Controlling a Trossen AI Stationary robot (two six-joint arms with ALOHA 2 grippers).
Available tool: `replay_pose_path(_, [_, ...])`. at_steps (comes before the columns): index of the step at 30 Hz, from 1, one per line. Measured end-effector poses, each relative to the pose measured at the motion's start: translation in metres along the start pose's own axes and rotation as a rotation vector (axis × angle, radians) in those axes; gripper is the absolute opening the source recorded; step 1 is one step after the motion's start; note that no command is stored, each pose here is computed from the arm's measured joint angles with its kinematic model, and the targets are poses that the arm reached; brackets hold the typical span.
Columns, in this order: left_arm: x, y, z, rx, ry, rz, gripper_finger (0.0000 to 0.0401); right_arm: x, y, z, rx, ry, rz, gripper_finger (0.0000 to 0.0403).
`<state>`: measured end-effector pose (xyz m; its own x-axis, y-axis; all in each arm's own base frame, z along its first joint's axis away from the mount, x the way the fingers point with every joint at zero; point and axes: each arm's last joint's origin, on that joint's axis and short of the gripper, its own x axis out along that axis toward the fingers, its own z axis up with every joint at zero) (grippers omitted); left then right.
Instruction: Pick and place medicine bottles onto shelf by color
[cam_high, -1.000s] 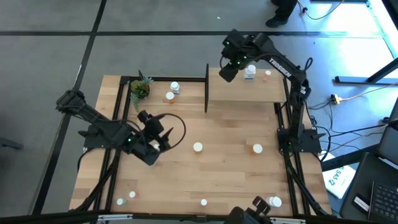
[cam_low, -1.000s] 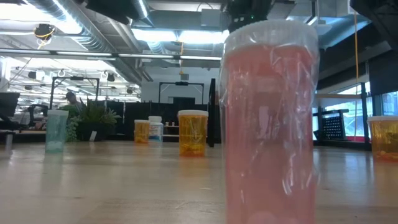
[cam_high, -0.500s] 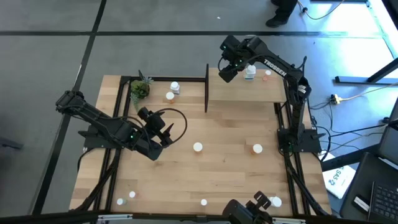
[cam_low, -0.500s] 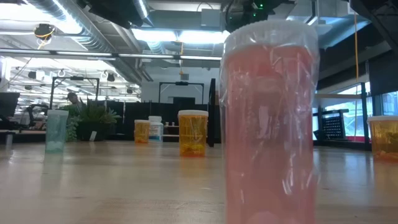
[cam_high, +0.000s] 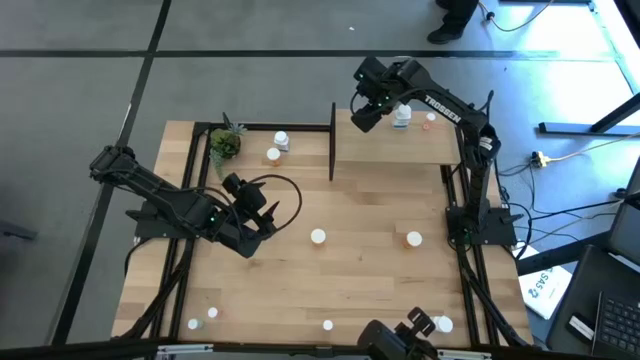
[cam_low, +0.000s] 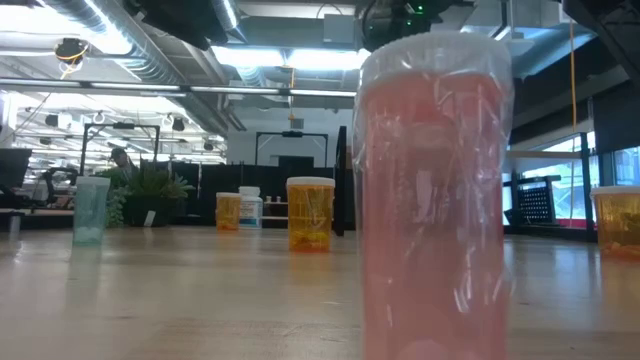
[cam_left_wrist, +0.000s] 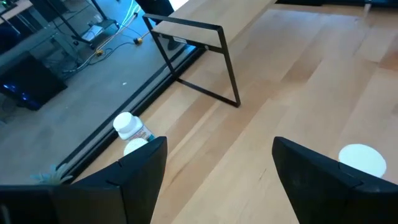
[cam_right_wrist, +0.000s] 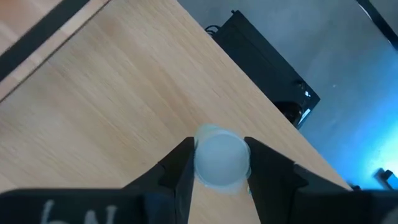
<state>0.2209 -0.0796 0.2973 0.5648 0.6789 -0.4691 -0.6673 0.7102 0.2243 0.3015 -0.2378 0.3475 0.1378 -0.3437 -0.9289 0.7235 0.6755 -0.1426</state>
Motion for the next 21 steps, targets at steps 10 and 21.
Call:
replay_pose_path(10, [0.0, 0.001, 0.001, 0.001, -0.025, 0.023, 0.0286, 0.016, 0.002, -0.004, -0.04, 0.04, -0.004, 0.013])
replay_pose_path(21, [0.0, 0.001, 0.001, 0.001, -0.025, 0.023, 0.0286, 0.016, 0.003, -0.003, -0.044, 0.029, -0.004, 0.013])
